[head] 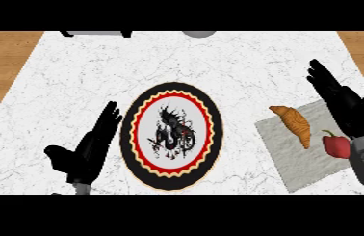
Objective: Pick the croissant from the placemat and place it in the plate
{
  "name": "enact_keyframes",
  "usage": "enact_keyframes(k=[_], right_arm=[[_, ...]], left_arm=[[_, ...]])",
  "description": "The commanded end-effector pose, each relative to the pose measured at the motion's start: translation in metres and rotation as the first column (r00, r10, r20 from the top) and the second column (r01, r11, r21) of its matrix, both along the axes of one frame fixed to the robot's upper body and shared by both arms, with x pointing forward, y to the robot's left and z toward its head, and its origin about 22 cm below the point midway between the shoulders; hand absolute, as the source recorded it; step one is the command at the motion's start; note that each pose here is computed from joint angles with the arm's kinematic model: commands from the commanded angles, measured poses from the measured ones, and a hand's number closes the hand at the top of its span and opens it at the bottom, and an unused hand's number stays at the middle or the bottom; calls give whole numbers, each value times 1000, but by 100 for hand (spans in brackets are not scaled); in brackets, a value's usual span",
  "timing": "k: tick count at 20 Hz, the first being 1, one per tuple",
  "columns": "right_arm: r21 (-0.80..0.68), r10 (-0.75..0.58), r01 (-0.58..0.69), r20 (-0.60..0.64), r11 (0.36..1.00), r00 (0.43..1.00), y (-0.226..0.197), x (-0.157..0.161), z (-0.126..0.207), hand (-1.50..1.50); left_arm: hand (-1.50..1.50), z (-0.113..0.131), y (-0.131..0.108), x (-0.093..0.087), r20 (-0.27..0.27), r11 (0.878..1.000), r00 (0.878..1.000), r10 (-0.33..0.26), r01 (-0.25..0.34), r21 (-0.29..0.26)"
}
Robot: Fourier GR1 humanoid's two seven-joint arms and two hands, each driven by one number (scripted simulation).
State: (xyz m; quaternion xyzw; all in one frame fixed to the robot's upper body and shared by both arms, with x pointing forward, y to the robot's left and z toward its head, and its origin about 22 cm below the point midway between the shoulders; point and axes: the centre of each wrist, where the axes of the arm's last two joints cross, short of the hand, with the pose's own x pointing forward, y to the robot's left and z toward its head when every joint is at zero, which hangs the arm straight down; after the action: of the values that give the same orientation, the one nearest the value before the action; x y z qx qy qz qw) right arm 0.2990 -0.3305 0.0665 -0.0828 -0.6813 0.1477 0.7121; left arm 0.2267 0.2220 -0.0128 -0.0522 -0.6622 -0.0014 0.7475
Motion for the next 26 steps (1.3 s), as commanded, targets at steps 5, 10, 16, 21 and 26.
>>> enact_keyframes(k=[5, 10, 16, 21, 26], right_arm=[[-24, 714, -717, 119, 697, 690, 126, -7, 5, 150], [-644, 727, -553, 7, 529, 687, 101, -21, -2, 150], [-282, 606, -539, 287, 793, 742, 84, -60, -109, -150], [-293, 596, -519, 415, 803, 687, 54, -35, -92, -150], [-502, 635, -436, 344, 747, 692, 48, -21, -21, -150]], left_arm=[[0, 68, 28, 45, 283, 974, 957, -58, -8, 226], [0, 91, 38, 55, 316, 966, 947, -55, -30, 257], [0, 106, 45, 72, 303, 957, 953, -12, -77, 279], [0, 114, 79, 60, 300, 956, 953, -35, -56, 289], [0, 126, 66, 79, 299, 957, 954, -30, -60, 285]])
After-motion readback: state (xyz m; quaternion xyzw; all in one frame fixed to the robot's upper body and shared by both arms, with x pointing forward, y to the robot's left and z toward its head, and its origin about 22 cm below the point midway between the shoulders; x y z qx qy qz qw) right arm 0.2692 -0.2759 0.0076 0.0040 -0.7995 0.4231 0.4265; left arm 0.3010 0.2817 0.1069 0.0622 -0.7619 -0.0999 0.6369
